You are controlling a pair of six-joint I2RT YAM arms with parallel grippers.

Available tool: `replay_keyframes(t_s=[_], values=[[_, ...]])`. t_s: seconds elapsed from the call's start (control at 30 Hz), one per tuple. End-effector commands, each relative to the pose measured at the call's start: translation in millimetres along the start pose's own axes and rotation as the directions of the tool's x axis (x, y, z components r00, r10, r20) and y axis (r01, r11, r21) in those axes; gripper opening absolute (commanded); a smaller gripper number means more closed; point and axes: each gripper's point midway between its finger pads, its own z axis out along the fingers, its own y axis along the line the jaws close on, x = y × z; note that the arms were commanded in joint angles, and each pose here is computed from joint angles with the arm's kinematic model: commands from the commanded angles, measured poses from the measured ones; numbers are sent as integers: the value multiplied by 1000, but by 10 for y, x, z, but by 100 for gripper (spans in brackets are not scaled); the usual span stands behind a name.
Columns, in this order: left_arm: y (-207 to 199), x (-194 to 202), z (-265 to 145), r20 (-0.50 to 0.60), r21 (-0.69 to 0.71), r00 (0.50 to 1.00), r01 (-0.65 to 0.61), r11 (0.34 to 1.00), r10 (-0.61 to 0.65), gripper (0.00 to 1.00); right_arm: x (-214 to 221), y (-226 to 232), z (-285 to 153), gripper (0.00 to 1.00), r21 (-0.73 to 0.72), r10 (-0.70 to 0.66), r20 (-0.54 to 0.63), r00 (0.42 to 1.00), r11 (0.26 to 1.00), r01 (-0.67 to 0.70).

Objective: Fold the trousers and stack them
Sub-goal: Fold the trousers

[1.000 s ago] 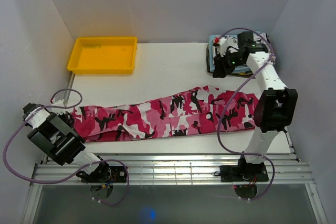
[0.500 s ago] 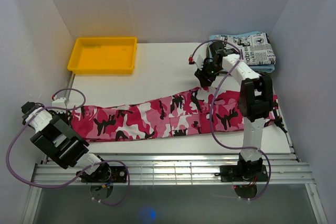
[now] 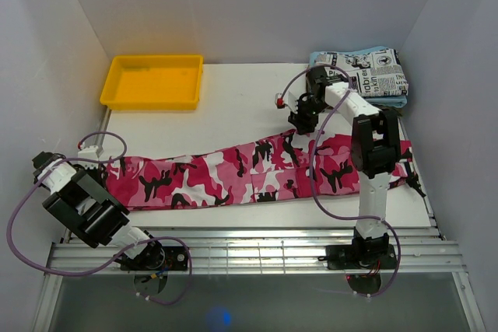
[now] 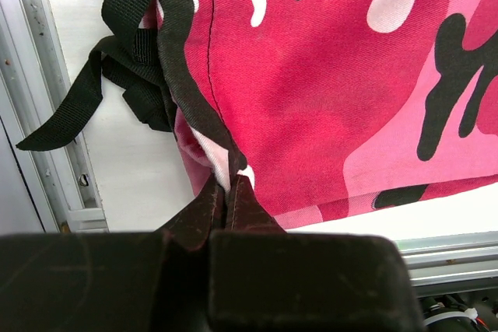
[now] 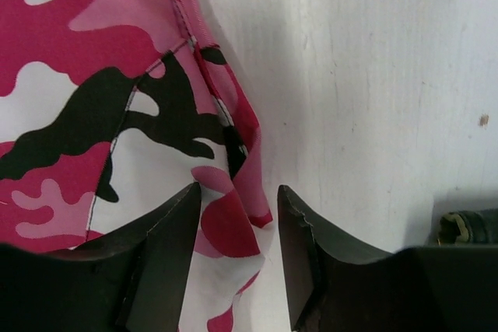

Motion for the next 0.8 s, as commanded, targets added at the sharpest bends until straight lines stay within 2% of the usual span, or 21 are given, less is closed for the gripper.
replay_keyframes(t_s=[0.0,0.23,0.53,0.63,0.67,0.77], values=[[9,-84,-54,32,-1,999,-8,1000,8,0,-162,108,-120,50,-40,-147,34,989,988,148],[-28,-63,-43,30,11,1000,-1,1000,1,0,-330,205,-162,51,-46,-226,71,971,972,230],[-44,-59,-61,29,13,1000,-1,1000,1,0,-25,195,51,48,-127,-252,-65,965,962,243],[-69,-69,-83,39,15,999,-14,1000,14,0,27,191,31,21,-121,-264,-92,960,960,252],[-69,-72,-93,41,12,999,-22,1000,22,0,18,177,0,8,-111,-263,-94,960,961,252],[-84,-86,-143,52,3,998,-32,999,32,0,-54,142,-108,8,-80,-262,-84,961,963,256]])
